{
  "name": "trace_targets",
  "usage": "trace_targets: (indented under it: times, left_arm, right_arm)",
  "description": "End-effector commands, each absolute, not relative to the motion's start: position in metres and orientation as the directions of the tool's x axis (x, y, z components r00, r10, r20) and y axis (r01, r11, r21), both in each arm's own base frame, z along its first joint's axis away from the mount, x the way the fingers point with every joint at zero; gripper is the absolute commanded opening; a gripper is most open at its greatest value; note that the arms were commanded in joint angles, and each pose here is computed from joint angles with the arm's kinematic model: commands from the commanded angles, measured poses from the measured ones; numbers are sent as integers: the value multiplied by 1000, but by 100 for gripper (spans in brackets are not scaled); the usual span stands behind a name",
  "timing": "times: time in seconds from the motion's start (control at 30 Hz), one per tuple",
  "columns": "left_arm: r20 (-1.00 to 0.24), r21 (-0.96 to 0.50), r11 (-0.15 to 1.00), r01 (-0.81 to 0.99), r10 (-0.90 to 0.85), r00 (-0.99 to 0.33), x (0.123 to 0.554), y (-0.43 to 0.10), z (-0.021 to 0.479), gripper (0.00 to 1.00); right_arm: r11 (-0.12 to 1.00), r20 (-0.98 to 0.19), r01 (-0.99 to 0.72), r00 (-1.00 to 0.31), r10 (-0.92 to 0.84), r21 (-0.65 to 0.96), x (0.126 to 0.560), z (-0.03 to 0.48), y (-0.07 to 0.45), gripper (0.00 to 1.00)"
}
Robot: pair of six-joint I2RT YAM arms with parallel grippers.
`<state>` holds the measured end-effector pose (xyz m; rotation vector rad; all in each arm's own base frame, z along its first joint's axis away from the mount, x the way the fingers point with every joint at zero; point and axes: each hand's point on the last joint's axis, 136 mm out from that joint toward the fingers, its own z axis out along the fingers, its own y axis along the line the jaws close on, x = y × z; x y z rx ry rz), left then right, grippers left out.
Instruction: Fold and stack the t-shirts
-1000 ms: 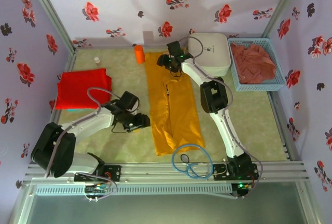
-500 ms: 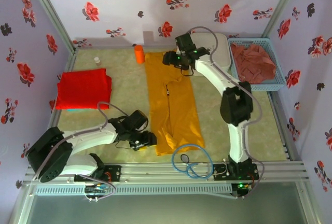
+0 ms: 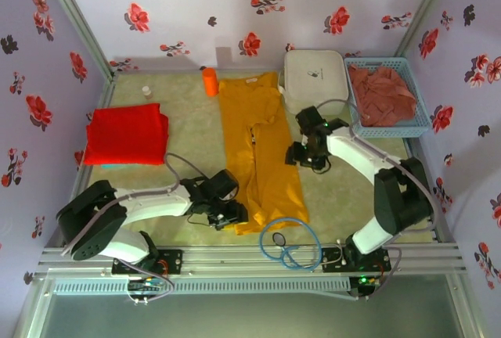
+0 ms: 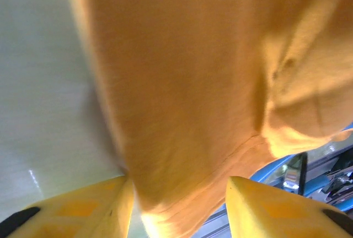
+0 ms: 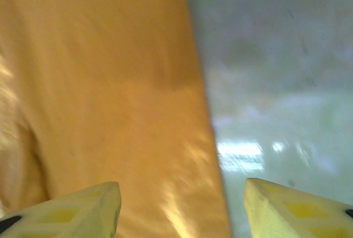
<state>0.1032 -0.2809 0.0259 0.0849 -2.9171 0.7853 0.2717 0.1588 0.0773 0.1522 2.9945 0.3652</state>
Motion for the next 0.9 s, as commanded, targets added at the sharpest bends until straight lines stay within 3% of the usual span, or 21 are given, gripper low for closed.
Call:
trace_targets:
  times: [0.0,0.17,0.4,0.87]
  left_arm:
    - [113,-467,882,-66,-14,-993,106,-287,28,41]
    - [119,-424,903,-65,-16,-993,103,-278,26,27]
    - [121,-415,907,-67,-18,-993,102,-275,24,26]
    - [117,-411,909,-65,-18,-993,103,-274,18,24]
  right_arm:
    - [969,-30,111,-992,120,219,233,74,141,58]
    - [951,75,159,-987,143,267,188,59,138,51]
    - [919,197,224,-966,166,325,148,43,141,47]
    - [891,282,299,-937,206,342,124,24,145,41]
